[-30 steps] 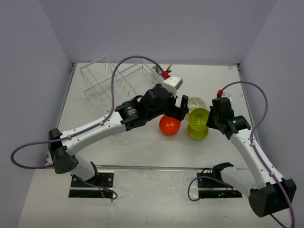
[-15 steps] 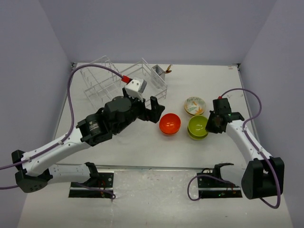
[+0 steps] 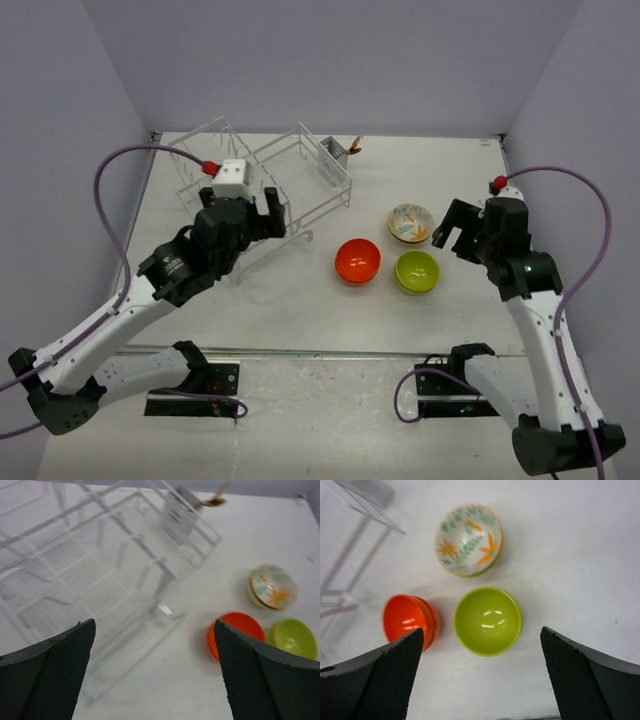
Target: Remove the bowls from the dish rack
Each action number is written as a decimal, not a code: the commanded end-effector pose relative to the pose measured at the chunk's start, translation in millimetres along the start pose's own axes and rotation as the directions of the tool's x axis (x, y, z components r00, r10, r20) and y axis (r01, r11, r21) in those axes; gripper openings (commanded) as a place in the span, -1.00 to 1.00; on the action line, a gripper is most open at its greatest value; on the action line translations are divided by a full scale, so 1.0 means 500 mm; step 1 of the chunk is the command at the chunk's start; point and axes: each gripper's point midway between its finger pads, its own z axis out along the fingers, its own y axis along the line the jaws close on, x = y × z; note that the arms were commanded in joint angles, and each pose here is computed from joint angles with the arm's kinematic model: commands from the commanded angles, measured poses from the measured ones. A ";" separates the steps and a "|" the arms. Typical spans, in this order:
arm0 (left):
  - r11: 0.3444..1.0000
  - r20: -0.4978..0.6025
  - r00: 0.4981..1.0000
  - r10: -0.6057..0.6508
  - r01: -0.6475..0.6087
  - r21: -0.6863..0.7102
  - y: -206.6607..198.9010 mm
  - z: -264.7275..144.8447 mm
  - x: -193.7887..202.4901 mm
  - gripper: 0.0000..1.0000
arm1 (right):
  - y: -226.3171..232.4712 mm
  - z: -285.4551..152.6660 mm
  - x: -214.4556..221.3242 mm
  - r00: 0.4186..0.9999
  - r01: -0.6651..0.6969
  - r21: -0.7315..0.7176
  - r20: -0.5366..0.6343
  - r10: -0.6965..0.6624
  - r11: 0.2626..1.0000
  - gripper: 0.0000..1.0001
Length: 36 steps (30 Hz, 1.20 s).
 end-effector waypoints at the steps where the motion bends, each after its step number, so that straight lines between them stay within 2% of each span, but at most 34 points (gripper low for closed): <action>1: 0.974 0.080 0.993 -0.083 0.098 -0.206 0.156 -0.017 -0.038 1.00 | 0.009 -0.155 -0.081 0.969 0.064 -0.077 0.244 -0.043 0.995 0.98; 3: 0.956 0.144 0.984 -0.101 0.136 -0.259 0.203 -0.072 -0.061 1.00 | -0.003 -0.263 -0.113 0.923 0.081 -0.090 0.382 -0.040 0.993 0.98; 7: 0.933 0.226 0.968 -0.110 0.180 -0.313 0.270 -0.167 -0.076 1.00 | -0.042 -0.359 -0.105 0.861 0.110 -0.067 0.505 -0.062 0.992 0.98; 8: 0.923 0.221 0.971 -0.094 0.168 -0.346 0.290 -0.181 -0.063 1.00 | -0.054 -0.365 -0.097 0.854 0.124 -0.048 0.514 -0.082 0.991 0.98; 10: 0.890 0.278 0.957 -0.082 0.196 -0.412 0.337 -0.221 -0.062 1.00 | -0.066 -0.358 -0.072 0.858 0.141 -0.037 0.502 -0.104 0.989 0.98; 13: 0.856 0.296 0.954 -0.039 0.185 -0.482 0.381 -0.242 -0.030 1.00 | -0.068 -0.349 -0.041 0.854 0.158 -0.070 0.510 -0.101 0.985 0.98; 16: 0.842 0.336 0.940 -0.054 0.224 -0.491 0.402 -0.244 0.002 1.00 | -0.066 -0.351 -0.034 0.832 0.169 -0.096 0.548 -0.089 0.981 0.98; 19: 0.890 0.359 0.932 -0.044 0.200 -0.410 0.383 -0.233 0.007 1.00 | -0.065 -0.347 -0.033 0.828 0.177 -0.096 0.553 -0.095 0.980 0.98; 21: 0.899 0.371 0.928 -0.037 0.193 -0.393 0.376 -0.230 0.001 1.00 | -0.065 -0.343 -0.034 0.831 0.170 -0.096 0.549 -0.090 0.981 0.98; 30: 0.917 0.261 0.965 -0.020 0.122 -0.380 0.346 -0.169 0.032 1.00 | -0.062 -0.297 -0.029 0.847 0.163 -0.091 0.523 -0.092 0.983 0.98; 36: 0.905 0.262 0.965 -0.010 0.120 -0.408 0.363 -0.161 0.035 1.00 | -0.063 -0.275 -0.030 0.855 0.154 -0.076 0.510 -0.095 0.985 0.98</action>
